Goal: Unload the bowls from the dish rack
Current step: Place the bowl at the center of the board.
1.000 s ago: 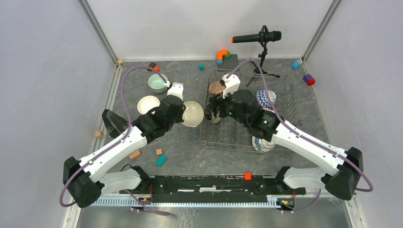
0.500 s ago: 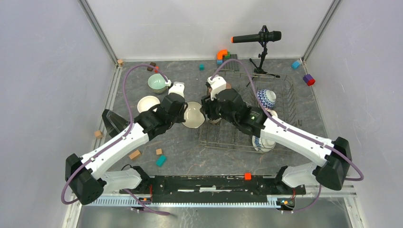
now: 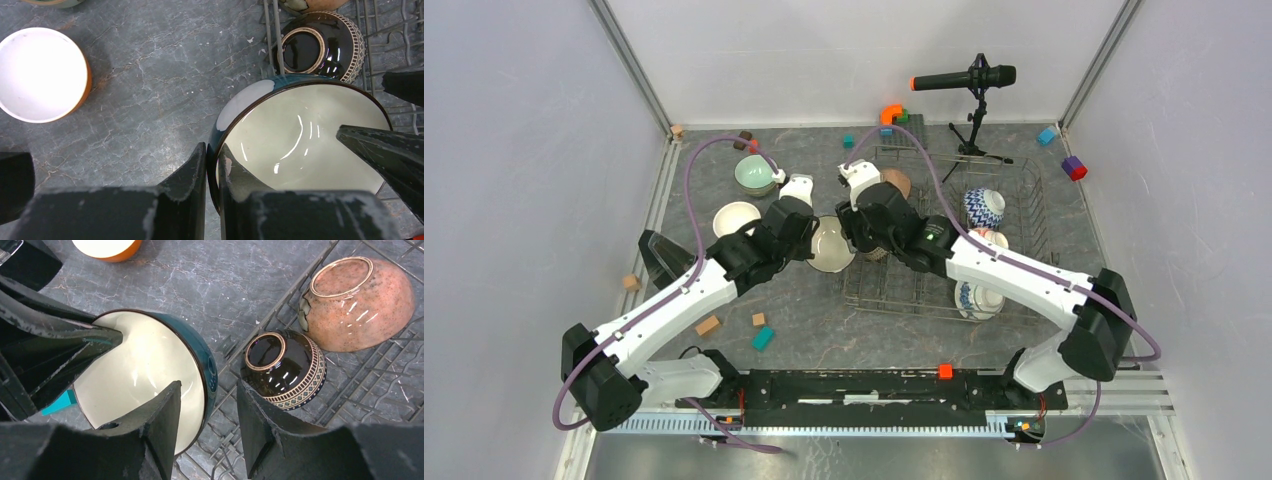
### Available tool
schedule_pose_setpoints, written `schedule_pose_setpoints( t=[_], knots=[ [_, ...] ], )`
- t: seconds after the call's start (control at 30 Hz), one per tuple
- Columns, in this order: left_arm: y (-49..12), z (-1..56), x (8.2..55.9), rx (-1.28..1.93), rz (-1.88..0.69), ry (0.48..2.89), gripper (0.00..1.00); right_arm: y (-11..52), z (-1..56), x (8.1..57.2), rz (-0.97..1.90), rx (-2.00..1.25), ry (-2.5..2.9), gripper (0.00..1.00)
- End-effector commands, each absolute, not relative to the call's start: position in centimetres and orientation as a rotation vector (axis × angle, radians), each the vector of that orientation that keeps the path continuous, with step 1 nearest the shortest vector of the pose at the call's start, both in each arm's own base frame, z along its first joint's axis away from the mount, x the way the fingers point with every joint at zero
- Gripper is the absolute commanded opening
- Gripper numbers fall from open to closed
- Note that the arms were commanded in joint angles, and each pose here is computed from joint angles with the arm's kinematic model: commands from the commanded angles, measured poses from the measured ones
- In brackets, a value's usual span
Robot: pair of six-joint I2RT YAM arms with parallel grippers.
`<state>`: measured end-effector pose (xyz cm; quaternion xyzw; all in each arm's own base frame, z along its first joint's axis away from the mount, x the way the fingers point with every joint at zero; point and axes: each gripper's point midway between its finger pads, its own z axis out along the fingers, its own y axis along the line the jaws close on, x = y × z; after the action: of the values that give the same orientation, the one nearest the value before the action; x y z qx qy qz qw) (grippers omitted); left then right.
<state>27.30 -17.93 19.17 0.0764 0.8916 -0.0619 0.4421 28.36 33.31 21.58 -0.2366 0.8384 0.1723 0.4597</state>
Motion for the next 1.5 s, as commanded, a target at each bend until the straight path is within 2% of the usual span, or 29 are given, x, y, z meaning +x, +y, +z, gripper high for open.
schedule_pose_setpoints(
  t=[0.0,0.23,0.57,0.73,0.87,0.93,1.2,1.37,1.47],
  knots=[
    [-19.3,23.4,28.4,0.075,-0.279,2.099,0.02,34.1,23.0,29.2,0.386,-0.58,2.041,0.5],
    [-19.3,23.5,28.3,0.06,-0.29,2.103,0.02,34.3,21.8,29.6,0.323,-0.603,2.067,0.44],
    [-19.4,23.5,28.2,0.053,-0.299,2.111,0.02,35.0,21.3,29.4,0.31,-0.627,2.073,0.29],
    [-19.6,23.5,28.2,0.055,-0.305,2.113,0.02,35.0,21.2,29.5,0.297,-0.627,2.076,0.18],
    [-19.7,23.4,28.1,0.061,-0.315,2.118,0.02,35.0,21.2,29.5,0.295,-0.626,2.079,0.01],
    [-19.8,23.4,28.1,0.064,-0.324,2.119,0.05,35.0,21.2,29.5,0.291,-0.62,2.079,0.0],
    [-20.8,24.1,27.6,0.122,-0.391,2.098,0.46,34.8,21.8,29.6,0.292,-0.599,2.065,0.0],
    [-21.5,25.1,27.0,0.16,-0.467,2.067,0.83,34.3,22.3,29.6,0.283,-0.585,2.061,0.0],
    [-21.4,26.1,26.8,0.152,-0.5,2.023,0.99,32.9,23.7,29.9,0.252,-0.559,2.047,0.0]
  ],
)
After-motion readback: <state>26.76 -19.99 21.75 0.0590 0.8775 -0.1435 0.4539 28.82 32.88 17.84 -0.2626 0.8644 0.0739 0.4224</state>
